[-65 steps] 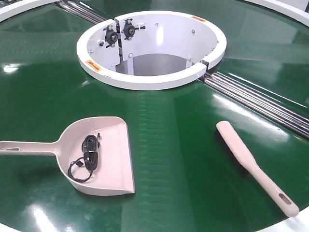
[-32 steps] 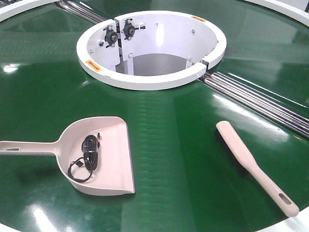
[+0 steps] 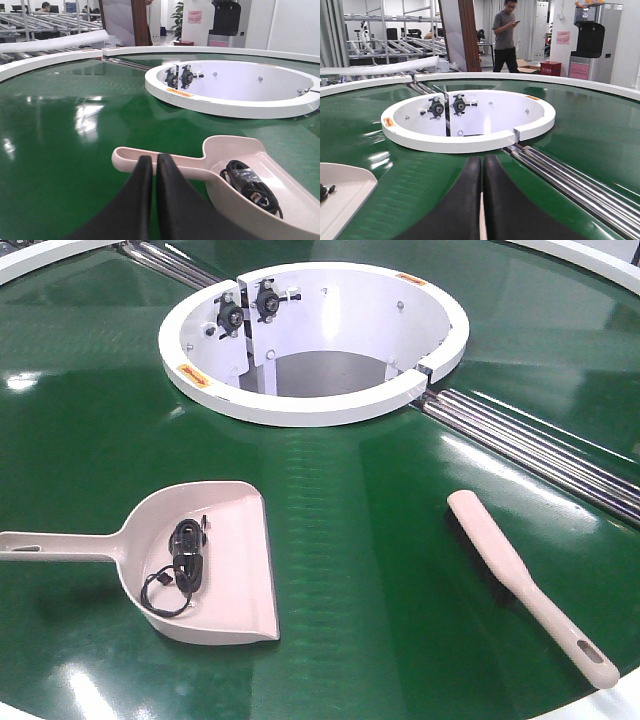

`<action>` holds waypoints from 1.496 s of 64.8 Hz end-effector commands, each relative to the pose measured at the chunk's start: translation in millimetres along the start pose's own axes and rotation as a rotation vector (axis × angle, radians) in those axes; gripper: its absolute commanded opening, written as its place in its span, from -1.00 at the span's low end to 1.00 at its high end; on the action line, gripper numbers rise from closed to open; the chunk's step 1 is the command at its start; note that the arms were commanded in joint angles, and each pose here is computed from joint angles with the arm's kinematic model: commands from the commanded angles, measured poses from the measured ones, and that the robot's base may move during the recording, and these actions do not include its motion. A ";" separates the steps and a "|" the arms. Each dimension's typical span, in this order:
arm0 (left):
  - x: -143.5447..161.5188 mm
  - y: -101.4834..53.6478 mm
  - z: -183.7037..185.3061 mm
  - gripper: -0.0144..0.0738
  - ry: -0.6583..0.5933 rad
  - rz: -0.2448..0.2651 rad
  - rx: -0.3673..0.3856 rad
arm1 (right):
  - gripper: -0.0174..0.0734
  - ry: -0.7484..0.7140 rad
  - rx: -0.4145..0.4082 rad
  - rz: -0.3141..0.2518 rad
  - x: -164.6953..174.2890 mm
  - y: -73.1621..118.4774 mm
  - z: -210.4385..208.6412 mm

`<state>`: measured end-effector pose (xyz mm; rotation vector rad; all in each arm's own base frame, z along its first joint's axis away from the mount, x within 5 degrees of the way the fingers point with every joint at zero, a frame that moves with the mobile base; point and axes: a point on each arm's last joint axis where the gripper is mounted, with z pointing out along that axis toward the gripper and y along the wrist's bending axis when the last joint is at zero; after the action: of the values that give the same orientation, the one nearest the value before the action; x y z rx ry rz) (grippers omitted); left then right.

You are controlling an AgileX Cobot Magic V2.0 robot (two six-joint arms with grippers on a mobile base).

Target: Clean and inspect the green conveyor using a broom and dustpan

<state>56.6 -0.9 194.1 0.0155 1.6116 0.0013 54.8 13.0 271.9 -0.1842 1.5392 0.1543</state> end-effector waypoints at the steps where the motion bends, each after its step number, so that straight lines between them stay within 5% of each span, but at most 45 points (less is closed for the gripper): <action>1: -3.5 0.2 -0.8 -0.69 -0.070 -0.013 0.000 | -0.63 -0.093 0.012 -0.002 -15.5 -1.2 -0.6; 19: -3.5 0.2 -0.8 -0.69 -0.070 -0.013 0.000 | -0.63 -0.092 0.012 -0.001 -15.2 -1.2 -0.5; 27: -3.5 0.2 -0.8 -0.69 -0.070 -0.013 0.000 | -0.63 -0.067 0.075 -0.071 -9.0 -4.9 0.6; 42: -3.5 0.2 -0.8 -0.69 -0.070 -0.013 0.000 | -0.63 -0.044 0.215 0.020 24.9 -14.1 6.0; 57: -3.5 0.2 -0.8 -0.69 -0.070 -0.013 0.000 | -0.63 -0.103 0.213 0.015 63.1 -11.7 -1.2; 97: -3.5 0.2 -0.8 -0.69 -0.070 -0.013 0.000 | -0.63 -0.080 0.214 -0.004 65.6 -11.2 -3.5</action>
<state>56.6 -0.9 194.0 0.0151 1.6137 0.0006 56.7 0.4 200.8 -0.0015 1.5405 0.0093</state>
